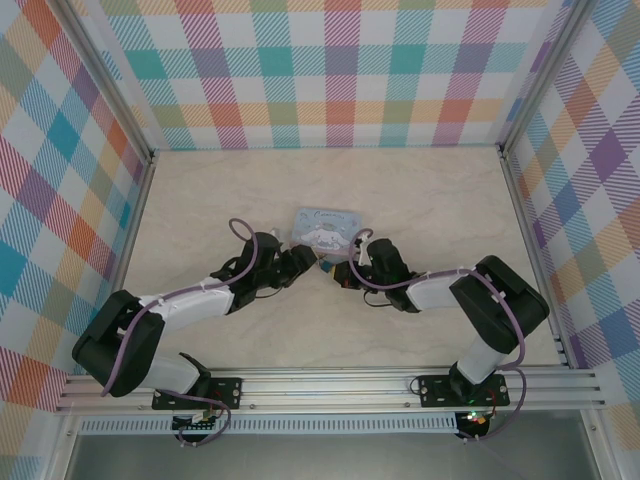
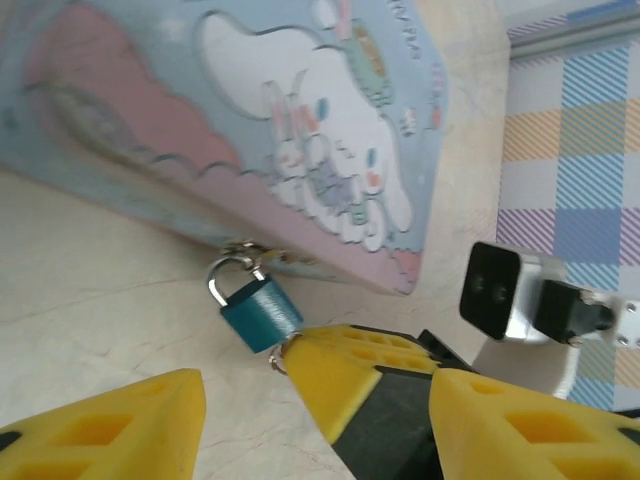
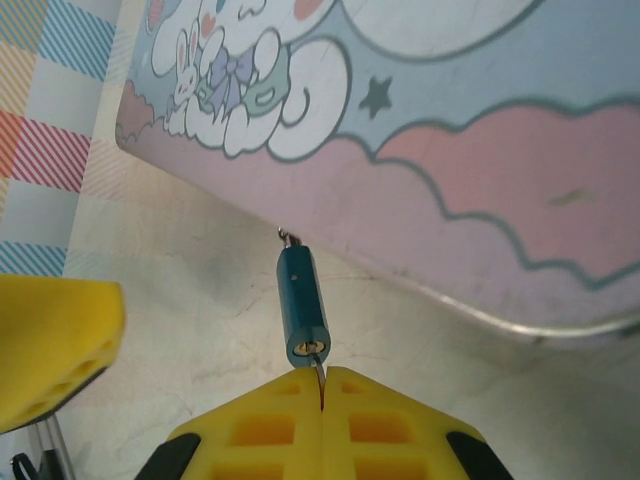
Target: Unlock the padlock with the key
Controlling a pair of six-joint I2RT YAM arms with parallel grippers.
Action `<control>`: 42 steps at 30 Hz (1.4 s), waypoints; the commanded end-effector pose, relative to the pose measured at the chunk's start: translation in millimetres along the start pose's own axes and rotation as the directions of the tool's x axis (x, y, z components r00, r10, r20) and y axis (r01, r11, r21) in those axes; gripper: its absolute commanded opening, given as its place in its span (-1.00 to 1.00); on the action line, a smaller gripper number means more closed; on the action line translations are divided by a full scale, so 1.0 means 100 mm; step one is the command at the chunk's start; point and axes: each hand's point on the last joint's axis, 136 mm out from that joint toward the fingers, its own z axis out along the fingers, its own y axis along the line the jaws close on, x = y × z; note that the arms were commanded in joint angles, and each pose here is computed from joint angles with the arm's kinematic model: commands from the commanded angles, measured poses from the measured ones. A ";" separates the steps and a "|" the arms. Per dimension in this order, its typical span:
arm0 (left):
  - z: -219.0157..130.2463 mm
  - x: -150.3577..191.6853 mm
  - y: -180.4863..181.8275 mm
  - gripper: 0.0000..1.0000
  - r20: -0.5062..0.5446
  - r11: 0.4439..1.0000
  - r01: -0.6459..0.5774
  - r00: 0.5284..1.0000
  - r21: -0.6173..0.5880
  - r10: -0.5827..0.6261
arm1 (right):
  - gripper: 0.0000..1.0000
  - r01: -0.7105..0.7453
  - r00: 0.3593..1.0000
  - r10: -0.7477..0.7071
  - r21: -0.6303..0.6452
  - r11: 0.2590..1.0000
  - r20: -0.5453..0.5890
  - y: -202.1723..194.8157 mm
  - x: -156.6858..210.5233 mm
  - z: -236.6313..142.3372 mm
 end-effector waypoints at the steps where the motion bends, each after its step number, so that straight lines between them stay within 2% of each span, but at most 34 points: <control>1: -0.03 0.00 0.05 0.11 0.014 0.997 0.077 0.997 0.030 -0.077 | -1.00 -0.062 0.997 0.062 -0.005 0.998 -0.041 0.05 0.12 0.05; 7: 0.04 0.07 0.14 0.01 -0.001 0.991 0.125 0.992 0.040 -0.125 | -1.00 -0.173 0.984 0.172 -0.003 0.985 -0.043 0.04 0.20 0.05; 18: 0.30 0.24 0.15 -0.11 -0.055 0.980 0.184 0.982 0.074 -0.181 | -1.00 -0.228 0.973 0.229 0.028 0.973 -0.038 -0.01 0.26 -0.01; 42: 0.54 0.28 -0.01 -0.33 -0.065 0.974 0.190 0.981 0.125 -0.183 | -1.00 -0.244 0.969 0.244 0.003 0.970 -0.038 0.07 0.23 0.00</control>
